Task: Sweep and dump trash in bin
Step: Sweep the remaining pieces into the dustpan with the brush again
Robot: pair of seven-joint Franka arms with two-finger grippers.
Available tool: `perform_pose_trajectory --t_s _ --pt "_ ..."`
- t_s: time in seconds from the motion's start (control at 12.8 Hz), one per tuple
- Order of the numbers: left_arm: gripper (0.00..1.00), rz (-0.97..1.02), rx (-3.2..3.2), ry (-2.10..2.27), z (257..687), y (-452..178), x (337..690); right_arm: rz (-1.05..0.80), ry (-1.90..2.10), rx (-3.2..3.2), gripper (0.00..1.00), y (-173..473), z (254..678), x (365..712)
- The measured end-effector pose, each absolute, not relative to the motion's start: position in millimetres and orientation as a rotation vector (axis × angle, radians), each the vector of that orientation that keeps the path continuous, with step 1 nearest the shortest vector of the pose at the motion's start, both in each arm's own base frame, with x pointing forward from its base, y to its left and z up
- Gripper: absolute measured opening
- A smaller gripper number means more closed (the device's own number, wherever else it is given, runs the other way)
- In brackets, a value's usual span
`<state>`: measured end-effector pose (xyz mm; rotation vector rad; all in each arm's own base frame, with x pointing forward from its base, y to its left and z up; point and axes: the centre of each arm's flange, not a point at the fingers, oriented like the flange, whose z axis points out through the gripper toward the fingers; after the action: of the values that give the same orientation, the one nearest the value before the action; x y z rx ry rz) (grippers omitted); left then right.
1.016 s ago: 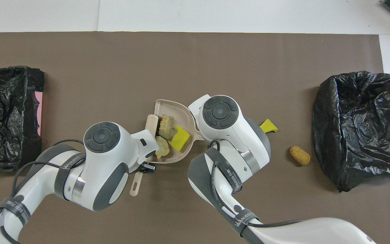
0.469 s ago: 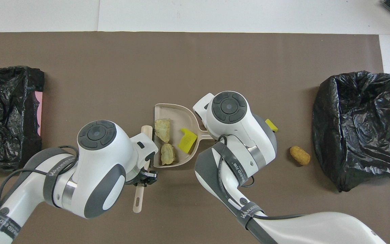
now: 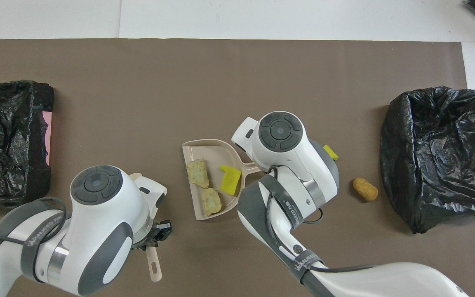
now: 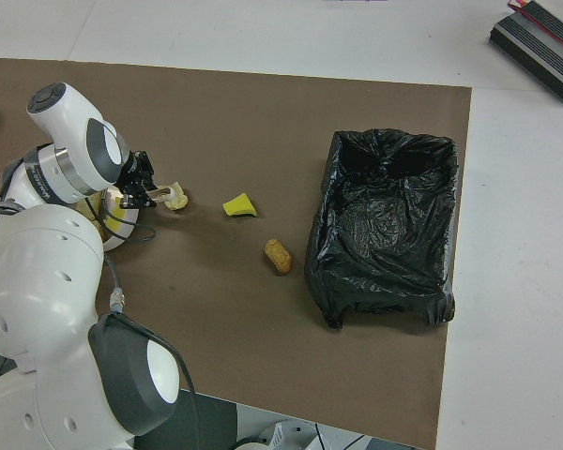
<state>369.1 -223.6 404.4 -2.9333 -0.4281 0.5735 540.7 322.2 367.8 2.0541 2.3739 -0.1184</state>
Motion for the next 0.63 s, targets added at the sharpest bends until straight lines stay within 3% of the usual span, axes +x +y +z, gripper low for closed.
perform_pose_trajectory --t_s 0.63 --pt "0.26 0.614 -2.809 -0.652 379.3 -153.1 340.9 -0.176 2.272 2.16 0.32 330.4 357.8 515.7"
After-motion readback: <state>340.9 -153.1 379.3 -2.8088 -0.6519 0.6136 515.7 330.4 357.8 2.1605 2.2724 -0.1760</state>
